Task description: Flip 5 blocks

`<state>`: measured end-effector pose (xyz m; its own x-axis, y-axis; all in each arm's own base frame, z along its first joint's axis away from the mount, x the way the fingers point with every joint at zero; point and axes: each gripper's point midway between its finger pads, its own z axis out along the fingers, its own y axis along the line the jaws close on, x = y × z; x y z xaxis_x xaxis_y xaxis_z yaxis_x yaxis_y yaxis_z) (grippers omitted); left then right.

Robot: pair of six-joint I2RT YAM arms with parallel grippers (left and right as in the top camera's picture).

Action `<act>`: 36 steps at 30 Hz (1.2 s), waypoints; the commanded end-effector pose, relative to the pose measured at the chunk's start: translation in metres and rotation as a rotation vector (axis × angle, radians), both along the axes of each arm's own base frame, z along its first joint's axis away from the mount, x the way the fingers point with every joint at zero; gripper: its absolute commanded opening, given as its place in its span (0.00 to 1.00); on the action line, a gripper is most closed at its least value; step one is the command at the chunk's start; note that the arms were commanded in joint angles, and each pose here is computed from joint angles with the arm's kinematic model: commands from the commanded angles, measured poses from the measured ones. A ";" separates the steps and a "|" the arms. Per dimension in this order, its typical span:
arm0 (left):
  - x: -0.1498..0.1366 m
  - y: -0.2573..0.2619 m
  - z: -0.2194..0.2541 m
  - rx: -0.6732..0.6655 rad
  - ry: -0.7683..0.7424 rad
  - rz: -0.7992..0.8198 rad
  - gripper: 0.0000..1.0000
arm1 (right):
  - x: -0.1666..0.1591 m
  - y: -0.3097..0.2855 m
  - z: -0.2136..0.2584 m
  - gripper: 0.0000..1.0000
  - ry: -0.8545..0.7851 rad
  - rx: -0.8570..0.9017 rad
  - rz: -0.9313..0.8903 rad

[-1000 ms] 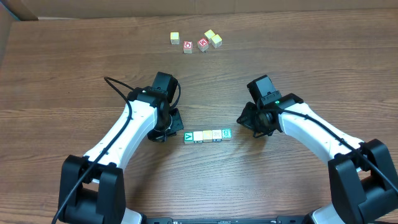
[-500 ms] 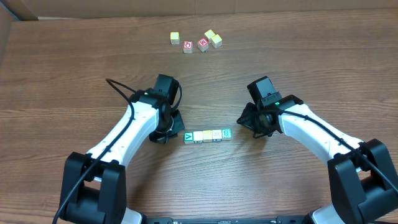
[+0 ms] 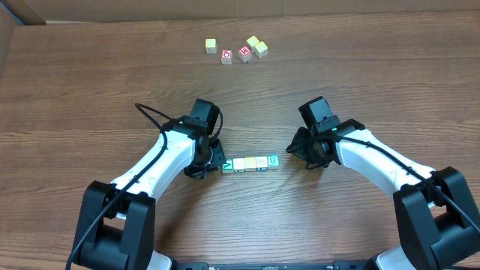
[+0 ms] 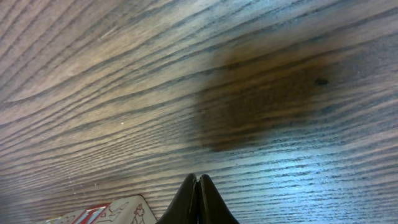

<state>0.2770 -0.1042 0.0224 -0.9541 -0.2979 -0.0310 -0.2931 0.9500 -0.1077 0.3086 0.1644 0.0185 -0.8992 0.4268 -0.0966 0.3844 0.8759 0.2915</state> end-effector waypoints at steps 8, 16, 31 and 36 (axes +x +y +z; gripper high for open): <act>-0.003 -0.010 -0.003 -0.049 0.013 0.000 0.04 | -0.005 0.012 0.001 0.04 -0.006 0.017 0.042; -0.002 -0.010 -0.003 -0.045 0.011 -0.002 0.04 | -0.008 0.021 0.001 0.04 -0.025 -0.005 0.072; -0.005 -0.006 -0.014 -0.031 0.001 -0.002 0.04 | -0.005 0.023 0.002 0.04 -0.039 -0.002 0.075; -0.003 -0.007 -0.013 -0.038 -0.009 -0.003 0.04 | -0.004 0.023 0.003 0.04 -0.043 0.000 0.075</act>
<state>0.2783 -0.1110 0.0140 -0.9541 -0.2969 -0.0400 -0.2877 0.9454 -0.1532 0.3034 0.1883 0.0208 -0.9233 0.3656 -0.1179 0.3148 0.8960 0.3132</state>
